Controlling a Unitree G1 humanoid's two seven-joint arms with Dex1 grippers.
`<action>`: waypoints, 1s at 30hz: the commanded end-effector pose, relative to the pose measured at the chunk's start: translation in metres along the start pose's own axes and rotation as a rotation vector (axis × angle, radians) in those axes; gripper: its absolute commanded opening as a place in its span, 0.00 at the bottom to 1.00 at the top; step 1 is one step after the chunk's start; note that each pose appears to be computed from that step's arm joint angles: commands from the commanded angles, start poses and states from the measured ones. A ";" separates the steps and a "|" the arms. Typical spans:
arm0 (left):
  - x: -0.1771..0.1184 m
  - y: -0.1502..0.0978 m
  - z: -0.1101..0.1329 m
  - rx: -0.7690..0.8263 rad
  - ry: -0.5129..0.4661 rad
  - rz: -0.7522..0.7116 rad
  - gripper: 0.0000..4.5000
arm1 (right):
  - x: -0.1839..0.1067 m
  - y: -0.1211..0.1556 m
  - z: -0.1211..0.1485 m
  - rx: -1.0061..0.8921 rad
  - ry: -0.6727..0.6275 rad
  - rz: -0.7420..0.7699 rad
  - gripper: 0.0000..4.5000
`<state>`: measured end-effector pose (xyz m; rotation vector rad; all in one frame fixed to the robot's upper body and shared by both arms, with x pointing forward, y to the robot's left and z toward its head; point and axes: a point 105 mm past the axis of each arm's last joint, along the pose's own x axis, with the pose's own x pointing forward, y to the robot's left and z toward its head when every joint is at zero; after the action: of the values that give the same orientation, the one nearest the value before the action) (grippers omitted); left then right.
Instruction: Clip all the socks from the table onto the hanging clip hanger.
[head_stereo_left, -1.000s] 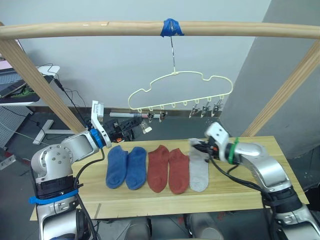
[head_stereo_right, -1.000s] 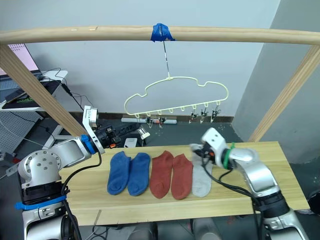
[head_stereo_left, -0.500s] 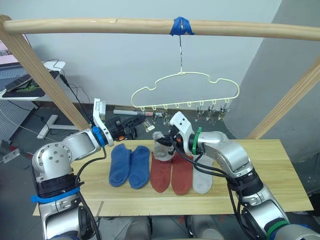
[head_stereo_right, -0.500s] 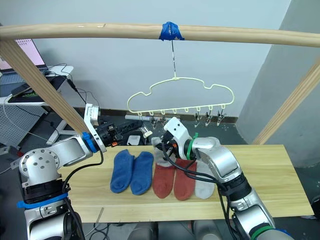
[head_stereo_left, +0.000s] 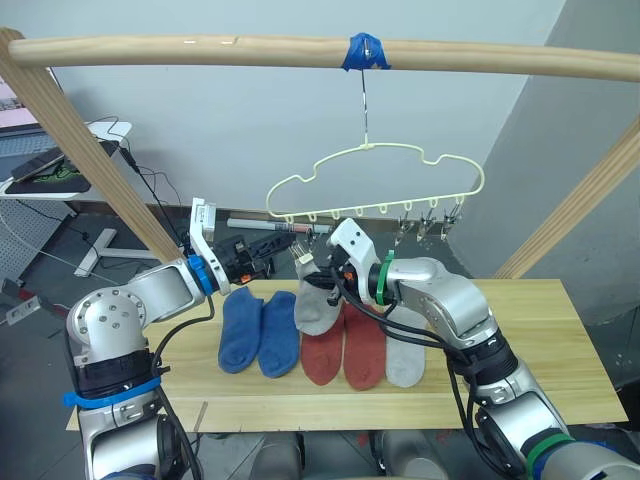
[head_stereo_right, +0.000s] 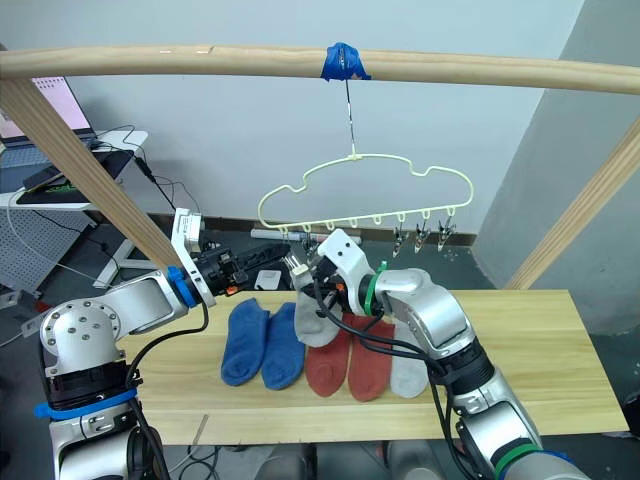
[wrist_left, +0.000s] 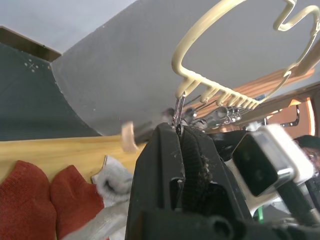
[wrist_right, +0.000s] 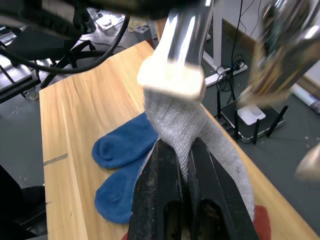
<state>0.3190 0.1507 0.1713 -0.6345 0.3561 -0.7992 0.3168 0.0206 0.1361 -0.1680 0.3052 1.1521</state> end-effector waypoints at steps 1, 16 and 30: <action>-0.002 -0.007 0.005 0.036 -0.019 -0.023 0.00 | -0.004 0.004 0.020 -0.020 -0.058 0.012 0.00; -0.008 -0.015 -0.002 0.163 -0.007 -0.039 0.00 | 0.002 0.002 0.026 -0.017 -0.065 0.015 0.00; -0.020 -0.009 0.016 0.161 -0.097 0.008 0.92 | 0.008 0.000 0.027 -0.016 -0.079 0.009 0.00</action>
<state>0.3096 0.1585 0.1736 -0.5243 0.2843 -0.7899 0.3234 0.0290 0.1417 -0.1407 0.3054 1.1556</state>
